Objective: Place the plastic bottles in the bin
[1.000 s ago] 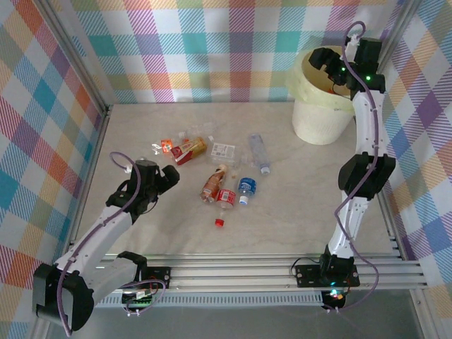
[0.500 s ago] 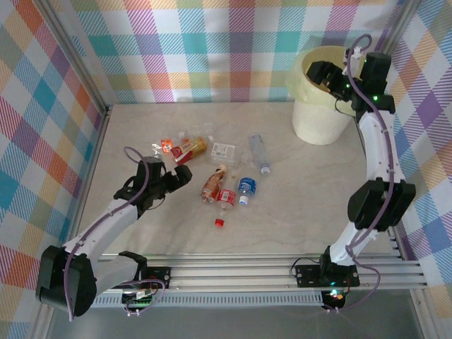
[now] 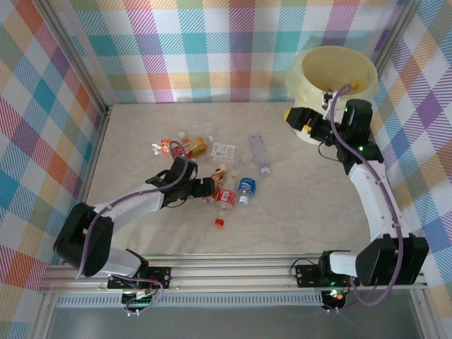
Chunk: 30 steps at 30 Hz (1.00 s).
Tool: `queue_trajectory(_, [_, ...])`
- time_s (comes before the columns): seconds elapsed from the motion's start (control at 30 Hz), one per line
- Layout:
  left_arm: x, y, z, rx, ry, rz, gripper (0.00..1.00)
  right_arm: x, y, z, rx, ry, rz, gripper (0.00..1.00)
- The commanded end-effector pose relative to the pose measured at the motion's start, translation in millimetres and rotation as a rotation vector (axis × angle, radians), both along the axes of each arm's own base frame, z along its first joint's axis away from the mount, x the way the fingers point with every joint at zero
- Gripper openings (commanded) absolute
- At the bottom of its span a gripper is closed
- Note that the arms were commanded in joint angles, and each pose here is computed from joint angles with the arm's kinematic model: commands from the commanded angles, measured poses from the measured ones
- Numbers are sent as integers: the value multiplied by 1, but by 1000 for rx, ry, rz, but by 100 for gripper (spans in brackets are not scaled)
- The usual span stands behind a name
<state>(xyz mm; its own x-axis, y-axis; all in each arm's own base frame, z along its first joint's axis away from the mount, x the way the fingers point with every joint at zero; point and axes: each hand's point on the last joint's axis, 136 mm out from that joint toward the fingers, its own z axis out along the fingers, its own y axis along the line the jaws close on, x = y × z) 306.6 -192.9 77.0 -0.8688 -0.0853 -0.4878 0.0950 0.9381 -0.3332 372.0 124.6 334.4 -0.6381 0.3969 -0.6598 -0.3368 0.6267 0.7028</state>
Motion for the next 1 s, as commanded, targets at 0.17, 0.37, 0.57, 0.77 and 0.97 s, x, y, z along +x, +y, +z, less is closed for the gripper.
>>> queue_trajectory(0.17, [22,-26,-14,136,3,-134,78,-21,9,-43,90,121,-17,100])
queue_trajectory(0.37, [19,-19,-31,198,50,-145,73,-31,12,-49,99,137,-24,100])
queue_trajectory(0.57, [6,-11,-44,221,91,-161,73,-42,18,-58,67,160,-7,100])
queue_trajectory(0.77, [-3,-8,-48,186,106,-159,74,-44,19,-64,55,176,-8,100])
queue_trajectory(0.97, [-4,-6,-49,177,114,-144,65,-39,23,-65,54,188,7,100])
